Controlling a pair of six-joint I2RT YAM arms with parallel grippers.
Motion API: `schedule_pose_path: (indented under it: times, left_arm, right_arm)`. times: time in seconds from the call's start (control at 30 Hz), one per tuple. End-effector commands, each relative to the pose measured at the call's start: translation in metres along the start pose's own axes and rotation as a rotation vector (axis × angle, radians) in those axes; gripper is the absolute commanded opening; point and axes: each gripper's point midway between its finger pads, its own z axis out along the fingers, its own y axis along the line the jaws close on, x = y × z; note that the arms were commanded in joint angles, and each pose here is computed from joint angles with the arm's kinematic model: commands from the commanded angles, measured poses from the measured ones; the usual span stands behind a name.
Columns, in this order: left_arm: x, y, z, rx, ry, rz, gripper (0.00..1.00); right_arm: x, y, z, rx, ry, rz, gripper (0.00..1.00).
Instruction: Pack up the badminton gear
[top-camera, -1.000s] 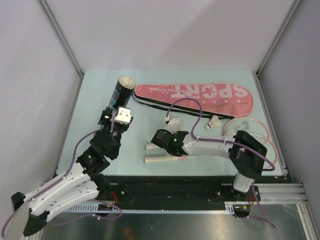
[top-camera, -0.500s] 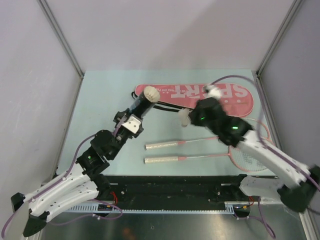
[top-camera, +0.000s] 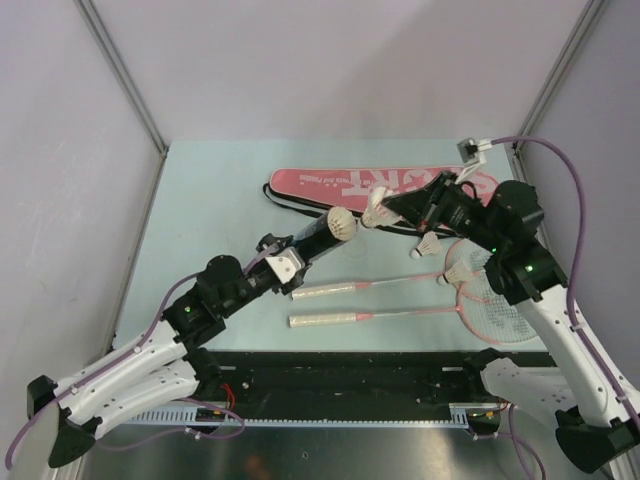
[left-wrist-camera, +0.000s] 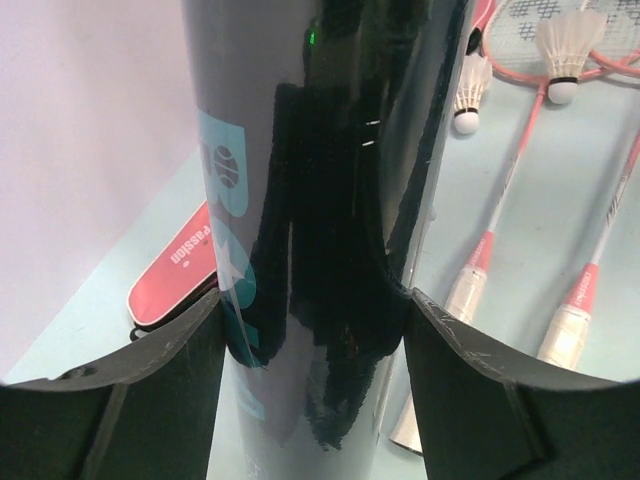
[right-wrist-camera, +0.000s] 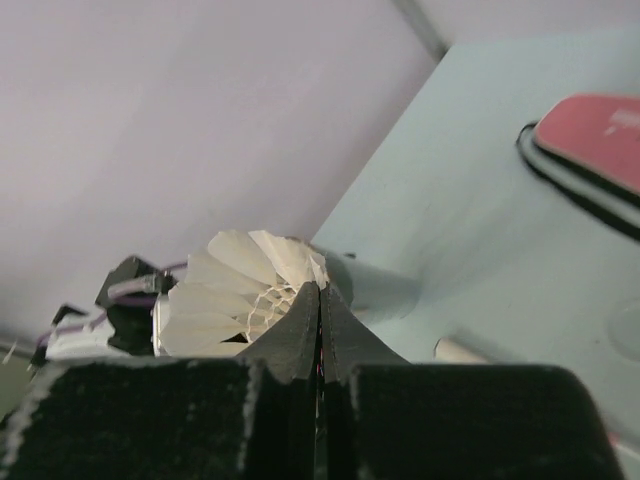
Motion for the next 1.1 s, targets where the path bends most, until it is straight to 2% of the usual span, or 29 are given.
schedule_pose_path:
  times: [0.0, 0.13, 0.43, 0.5, 0.6, 0.73, 0.83, 0.87, 0.93, 0.97, 1.07]
  left_arm:
    - [-0.027, -0.004, 0.003, 0.045, -0.089, -0.006, 0.19]
    - [-0.027, -0.004, 0.003, 0.049, -0.087, -0.006, 0.18]
    - [-0.029, -0.005, 0.002, 0.054, -0.094, -0.004, 0.18]
    - [-0.029, -0.005, 0.002, 0.054, -0.094, -0.004, 0.18]
    - [-0.029, -0.006, 0.002, 0.056, -0.097, -0.002, 0.18]
    - [-0.029, -0.005, 0.002, 0.049, -0.094, -0.004, 0.18]
    - [-0.03, -0.003, 0.001, 0.038, -0.096, -0.003, 0.17]
    - [-0.03, -0.002, 0.0, 0.036, -0.097, -0.001, 0.17]
    - [-0.03, 0.0, 0.0, 0.027, -0.094, 0.0, 0.17]
    - [-0.03, 0.0, 0.0, 0.025, -0.095, -0.001, 0.17]
    - [-0.03, 0.0, 0.0, 0.027, -0.094, -0.001, 0.17]
  right_arm:
    - [0.015, 0.041, -0.002, -0.19, 0.07, -0.01, 0.0]
    - [0.02, 0.045, 0.001, -0.186, 0.07, -0.022, 0.0]
    - [0.043, 0.022, 0.026, -0.075, 0.097, -0.082, 0.0]
    - [0.043, 0.016, 0.031, -0.047, 0.087, -0.104, 0.04]
    - [0.043, 0.012, 0.037, -0.031, 0.078, -0.119, 0.0]
    - [0.043, 0.011, 0.039, -0.022, 0.069, -0.129, 0.0]
    - [0.055, 0.007, 0.04, 0.0, 0.106, -0.152, 0.19]
    - [0.063, 0.002, 0.04, 0.018, 0.135, -0.153, 0.29]
    - [0.071, -0.004, 0.039, 0.039, 0.166, -0.16, 0.36]
    - [0.077, -0.009, 0.036, 0.057, 0.195, -0.157, 0.48]
    - [0.087, -0.011, 0.03, 0.053, 0.246, -0.165, 0.62]
